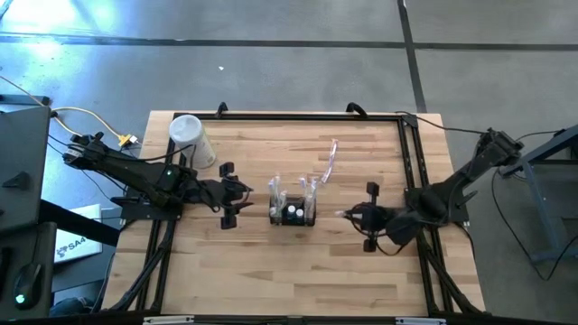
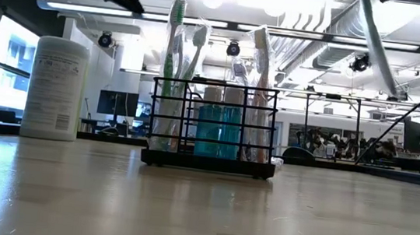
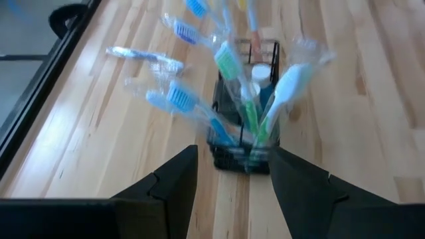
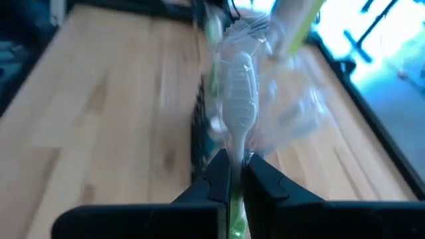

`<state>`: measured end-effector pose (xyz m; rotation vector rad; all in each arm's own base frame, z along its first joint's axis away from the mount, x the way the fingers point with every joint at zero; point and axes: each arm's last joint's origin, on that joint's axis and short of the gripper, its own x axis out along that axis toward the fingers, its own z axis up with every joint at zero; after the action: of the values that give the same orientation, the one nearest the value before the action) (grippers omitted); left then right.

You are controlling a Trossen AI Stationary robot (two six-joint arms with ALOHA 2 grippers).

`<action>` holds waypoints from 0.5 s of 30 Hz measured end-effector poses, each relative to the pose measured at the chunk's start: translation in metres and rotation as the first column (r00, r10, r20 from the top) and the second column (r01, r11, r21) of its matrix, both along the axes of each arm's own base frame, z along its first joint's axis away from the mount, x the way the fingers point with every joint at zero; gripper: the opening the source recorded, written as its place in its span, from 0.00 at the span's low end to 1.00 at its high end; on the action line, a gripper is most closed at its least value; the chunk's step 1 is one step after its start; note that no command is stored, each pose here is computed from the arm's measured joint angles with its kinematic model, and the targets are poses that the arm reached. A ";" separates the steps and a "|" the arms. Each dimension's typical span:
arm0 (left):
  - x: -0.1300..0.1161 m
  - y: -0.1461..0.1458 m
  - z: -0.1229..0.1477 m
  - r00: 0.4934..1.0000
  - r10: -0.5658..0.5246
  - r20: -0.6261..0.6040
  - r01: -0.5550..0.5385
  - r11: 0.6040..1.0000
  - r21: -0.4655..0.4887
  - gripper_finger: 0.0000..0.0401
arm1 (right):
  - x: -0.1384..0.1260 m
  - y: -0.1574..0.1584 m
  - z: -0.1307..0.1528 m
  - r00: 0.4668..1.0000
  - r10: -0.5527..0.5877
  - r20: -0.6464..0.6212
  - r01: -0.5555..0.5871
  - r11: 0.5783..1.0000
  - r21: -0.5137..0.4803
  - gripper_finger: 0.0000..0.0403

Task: Pick & Place toothbrushing station
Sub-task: Put the green toothbrush into the black mesh

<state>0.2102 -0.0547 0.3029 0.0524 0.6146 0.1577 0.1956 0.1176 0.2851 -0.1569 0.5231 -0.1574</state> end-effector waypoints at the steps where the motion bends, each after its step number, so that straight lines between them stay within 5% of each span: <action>1: 0.001 0.000 0.001 1.000 0.000 0.011 0.000 1.000 -0.002 0.45 | 0.002 0.003 0.002 1.000 0.016 0.023 -0.016 1.000 -0.006 0.02; 10: 0.001 0.000 0.002 1.000 -0.001 0.021 0.001 1.000 -0.005 0.45 | 0.014 0.011 0.032 0.952 0.094 0.291 -0.097 0.995 -0.004 0.02; 15: 0.001 0.000 0.001 1.000 -0.001 0.019 0.001 1.000 -0.004 0.45 | 0.025 0.010 0.034 0.939 0.076 0.336 -0.078 0.997 -0.008 0.02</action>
<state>0.2113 -0.0551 0.3044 0.0475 0.5961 0.1557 0.2206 0.1272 0.3188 -0.1417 0.1754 -0.1031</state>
